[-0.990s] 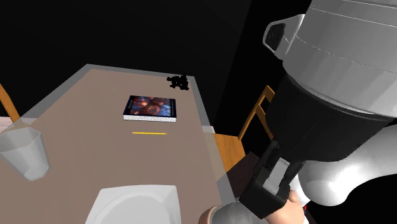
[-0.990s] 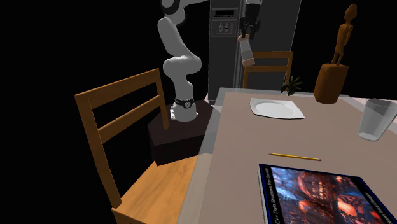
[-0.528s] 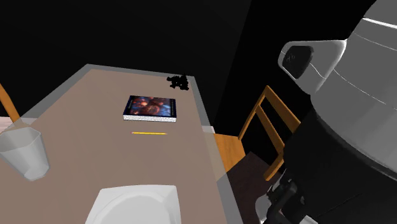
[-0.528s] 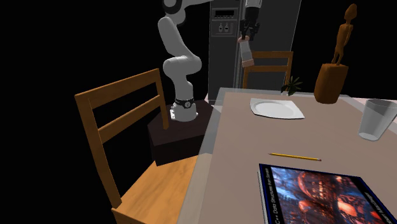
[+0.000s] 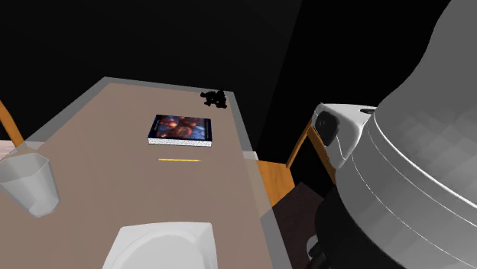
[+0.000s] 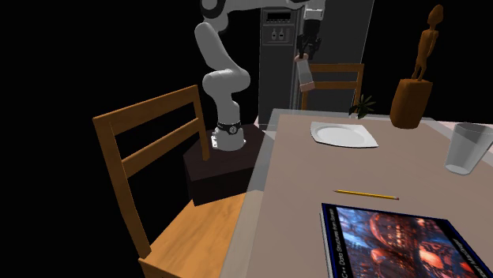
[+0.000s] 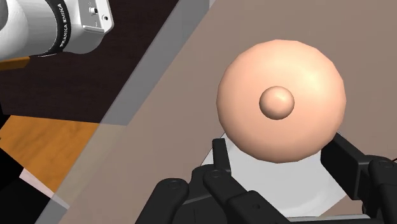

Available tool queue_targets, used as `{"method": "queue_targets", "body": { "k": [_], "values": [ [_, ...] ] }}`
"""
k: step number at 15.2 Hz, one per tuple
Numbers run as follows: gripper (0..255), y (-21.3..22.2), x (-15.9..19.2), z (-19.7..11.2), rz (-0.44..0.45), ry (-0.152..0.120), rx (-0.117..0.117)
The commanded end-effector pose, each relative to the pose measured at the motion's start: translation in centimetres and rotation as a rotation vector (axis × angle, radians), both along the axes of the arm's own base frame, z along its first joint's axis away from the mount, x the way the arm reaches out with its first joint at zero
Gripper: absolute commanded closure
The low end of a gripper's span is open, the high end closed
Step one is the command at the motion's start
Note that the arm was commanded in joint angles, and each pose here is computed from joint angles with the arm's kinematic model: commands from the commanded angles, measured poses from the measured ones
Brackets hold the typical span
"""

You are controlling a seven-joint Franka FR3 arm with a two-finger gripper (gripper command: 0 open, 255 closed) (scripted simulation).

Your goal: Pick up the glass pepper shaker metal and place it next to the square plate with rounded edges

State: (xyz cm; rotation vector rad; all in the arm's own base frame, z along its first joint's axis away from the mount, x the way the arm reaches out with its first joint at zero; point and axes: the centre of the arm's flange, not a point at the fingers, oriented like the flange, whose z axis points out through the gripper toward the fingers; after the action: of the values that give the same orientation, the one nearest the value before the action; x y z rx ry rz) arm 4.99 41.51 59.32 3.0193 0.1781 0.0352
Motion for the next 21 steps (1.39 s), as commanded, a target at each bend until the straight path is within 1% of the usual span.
{"method": "queue_targets", "body": {
  "k": [1, 21],
  "values": [
    [255, 0.0, 0.0, -1.0, 0.000, 0.000, 0.001],
    [255, 0.0, 0.0, -11.6, 0.000, 0.000, 0.001]
  ]
}}
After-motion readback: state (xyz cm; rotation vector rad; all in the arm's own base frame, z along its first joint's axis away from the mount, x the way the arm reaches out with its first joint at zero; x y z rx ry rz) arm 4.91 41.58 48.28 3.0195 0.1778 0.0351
